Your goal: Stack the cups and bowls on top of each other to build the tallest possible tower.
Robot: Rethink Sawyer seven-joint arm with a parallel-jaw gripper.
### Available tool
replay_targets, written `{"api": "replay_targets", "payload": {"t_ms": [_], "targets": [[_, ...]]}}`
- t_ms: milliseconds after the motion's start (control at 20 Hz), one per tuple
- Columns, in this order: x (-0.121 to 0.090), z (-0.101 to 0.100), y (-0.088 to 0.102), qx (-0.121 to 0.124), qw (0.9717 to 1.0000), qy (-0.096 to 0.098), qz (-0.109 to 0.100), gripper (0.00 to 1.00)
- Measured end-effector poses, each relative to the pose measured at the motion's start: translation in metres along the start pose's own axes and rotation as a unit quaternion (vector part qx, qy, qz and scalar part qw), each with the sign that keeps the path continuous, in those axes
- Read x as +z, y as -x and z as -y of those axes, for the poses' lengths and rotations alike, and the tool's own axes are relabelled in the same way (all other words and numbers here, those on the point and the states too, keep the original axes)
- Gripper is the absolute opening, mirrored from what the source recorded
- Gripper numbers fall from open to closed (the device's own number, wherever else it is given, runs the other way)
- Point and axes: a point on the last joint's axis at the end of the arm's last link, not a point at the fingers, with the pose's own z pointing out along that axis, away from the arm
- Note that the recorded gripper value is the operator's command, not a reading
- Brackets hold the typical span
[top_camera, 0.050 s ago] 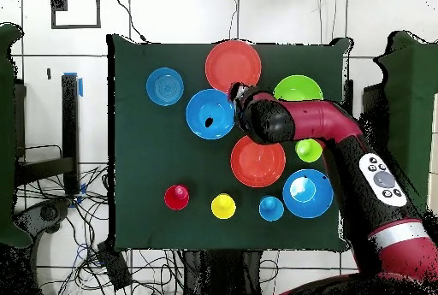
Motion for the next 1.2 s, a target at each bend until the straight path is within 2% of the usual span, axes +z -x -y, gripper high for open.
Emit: {"api": "replay_targets", "payload": {"t_ms": [200,500,700,800,850,900,950,1000,1050,1150,1200], "targets": [[0.000,0.009,0.002,0.011,0.9999,-0.007,-0.001,1.00],[-0.001,0.024,0.000,0.019,0.9994,-0.030,-0.004,1.00],[0.001,0.032,-0.008,0.023,0.9962,-0.082,-0.021,1.00],[0.002,0.034,-0.019,0.028,0.9906,-0.127,-0.043,1.00],[-0.001,0.031,-0.030,0.041,0.9809,-0.177,-0.069,1.00],[-0.003,0.029,-0.034,0.048,0.9758,-0.198,-0.080,1.00],[-0.005,0.028,-0.035,0.052,0.9730,-0.208,-0.085,1.00],[-0.012,0.022,-0.040,0.071,0.9603,-0.249,-0.103,1.00],[-0.017,0.018,-0.042,0.084,0.9517,-0.273,-0.112,1.00],[-0.026,0.012,-0.042,0.108,0.9372,-0.308,-0.122,1.00],[-0.033,0.009,-0.041,0.126,0.9261,-0.332,-0.128,1.00]]}}
